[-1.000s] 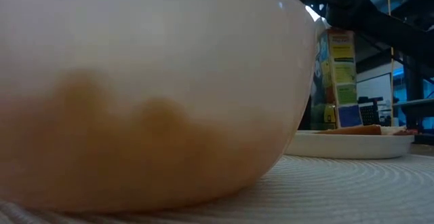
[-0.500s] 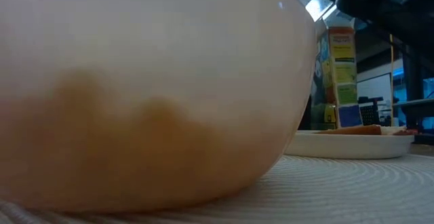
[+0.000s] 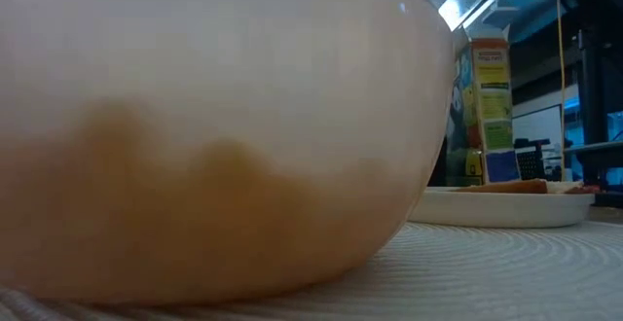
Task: Arrange a breakfast setting
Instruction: Put the red apple on the white plate
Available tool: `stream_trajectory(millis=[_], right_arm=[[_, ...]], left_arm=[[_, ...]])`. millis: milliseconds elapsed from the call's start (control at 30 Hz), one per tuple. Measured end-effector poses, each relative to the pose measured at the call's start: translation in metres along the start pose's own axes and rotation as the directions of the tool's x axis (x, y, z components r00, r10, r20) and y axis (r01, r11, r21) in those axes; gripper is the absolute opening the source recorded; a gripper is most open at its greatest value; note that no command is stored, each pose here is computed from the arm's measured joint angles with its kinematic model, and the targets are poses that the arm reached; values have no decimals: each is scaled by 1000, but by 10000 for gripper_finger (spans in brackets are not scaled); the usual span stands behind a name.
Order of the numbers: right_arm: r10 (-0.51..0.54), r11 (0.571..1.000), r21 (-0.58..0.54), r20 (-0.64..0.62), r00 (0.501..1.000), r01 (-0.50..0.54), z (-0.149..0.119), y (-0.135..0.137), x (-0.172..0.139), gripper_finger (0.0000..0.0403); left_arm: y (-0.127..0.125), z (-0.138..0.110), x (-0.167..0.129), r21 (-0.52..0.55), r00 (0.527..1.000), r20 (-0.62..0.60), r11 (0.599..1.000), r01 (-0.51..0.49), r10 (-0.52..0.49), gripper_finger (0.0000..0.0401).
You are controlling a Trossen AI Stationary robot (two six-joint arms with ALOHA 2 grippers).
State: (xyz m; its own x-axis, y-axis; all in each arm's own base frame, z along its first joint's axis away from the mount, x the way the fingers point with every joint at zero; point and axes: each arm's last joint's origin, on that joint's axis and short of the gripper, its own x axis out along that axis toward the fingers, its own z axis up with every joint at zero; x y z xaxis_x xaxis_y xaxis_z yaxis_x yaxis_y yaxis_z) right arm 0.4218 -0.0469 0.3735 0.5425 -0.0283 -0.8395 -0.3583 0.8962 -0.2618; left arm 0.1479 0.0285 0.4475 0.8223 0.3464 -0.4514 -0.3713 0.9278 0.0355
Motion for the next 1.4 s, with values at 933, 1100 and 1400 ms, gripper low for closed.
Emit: stream_trajectory(millis=[933, 1100, 1400], right_arm=[[147, 962, 252, -157, 977, -105, -64, 151, 25, 288], [163, 960, 255, -165, 973, -117, -83, 167, 45, 288], [135, 949, 303, -148, 980, -85, -102, 165, 72, 288]], left_arm=[[0, 0, 0, 1, 1000, -1, 1000, 0, 0, 228], [0, 0, 0, 0, 1000, 0, 1000, 0, 0, 228], [0, 0, 0, 0, 1000, 0, 1000, 0, 0, 228]])
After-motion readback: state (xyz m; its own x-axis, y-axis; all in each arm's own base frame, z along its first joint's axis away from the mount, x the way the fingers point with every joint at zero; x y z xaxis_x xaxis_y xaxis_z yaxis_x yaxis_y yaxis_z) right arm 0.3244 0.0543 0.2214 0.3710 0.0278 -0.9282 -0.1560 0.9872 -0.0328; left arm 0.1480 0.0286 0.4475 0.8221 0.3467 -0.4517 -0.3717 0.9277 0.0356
